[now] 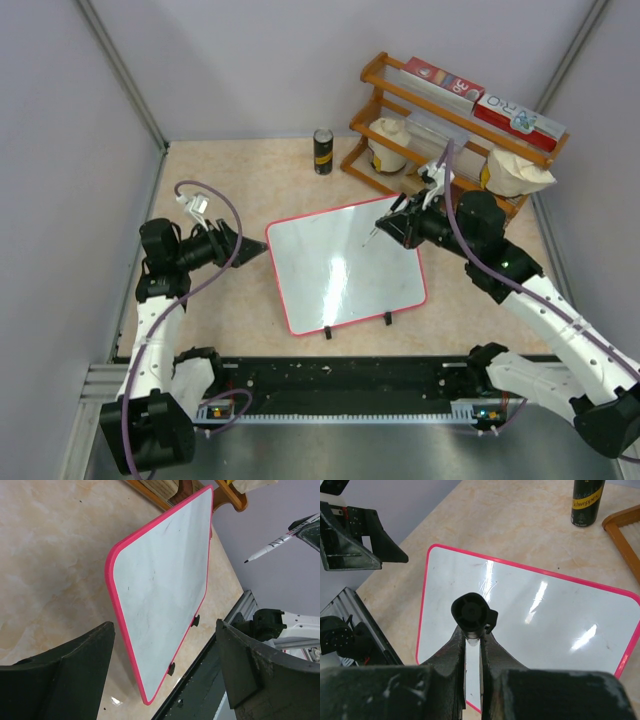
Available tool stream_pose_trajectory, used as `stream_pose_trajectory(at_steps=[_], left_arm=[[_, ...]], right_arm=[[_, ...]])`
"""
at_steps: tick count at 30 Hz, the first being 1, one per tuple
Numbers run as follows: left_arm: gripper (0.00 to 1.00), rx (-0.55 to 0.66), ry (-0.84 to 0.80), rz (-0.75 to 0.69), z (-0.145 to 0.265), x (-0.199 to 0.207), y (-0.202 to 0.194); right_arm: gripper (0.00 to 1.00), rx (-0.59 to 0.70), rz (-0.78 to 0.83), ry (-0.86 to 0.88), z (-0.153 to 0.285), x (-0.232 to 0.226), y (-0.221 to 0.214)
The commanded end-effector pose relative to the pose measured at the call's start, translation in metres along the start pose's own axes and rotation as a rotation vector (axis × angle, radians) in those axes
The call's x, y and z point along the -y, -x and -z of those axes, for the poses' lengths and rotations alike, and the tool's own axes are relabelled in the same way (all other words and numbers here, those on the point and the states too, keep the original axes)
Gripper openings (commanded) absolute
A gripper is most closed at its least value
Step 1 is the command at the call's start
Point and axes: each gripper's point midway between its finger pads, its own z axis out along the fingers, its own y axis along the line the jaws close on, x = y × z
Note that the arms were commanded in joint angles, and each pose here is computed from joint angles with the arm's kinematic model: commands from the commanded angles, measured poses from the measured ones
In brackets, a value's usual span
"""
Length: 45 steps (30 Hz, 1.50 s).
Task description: Write a sentence on the whiteboard
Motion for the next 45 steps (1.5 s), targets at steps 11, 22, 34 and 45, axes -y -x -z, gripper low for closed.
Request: stream_pose_trajectory(at_steps=[11, 22, 34, 45], left_arm=[[0.85, 0.020, -0.038, -0.057, 0.002, 0.010, 0.005], [0.85, 0.018, -0.024, -0.043, 0.001, 0.005, 0.002], [0.85, 0.003, 0.025, -0.032, 0.003, -0.001, 0.000], [0.84, -0.022, 0.066, 0.023, 0.000, -0.014, -0.007]], right_arm=[[0.00, 0.128, 0.008, 0.042, 0.004, -0.019, 0.042], [0.00, 0.133, 0.021, 0.038, 0.004, -0.018, 0.042], [0.00, 0.133, 0.032, 0.050, -0.001, -0.018, 0.043], [0.00, 0.129, 0.026, 0.055, -0.006, -0.017, 0.040]])
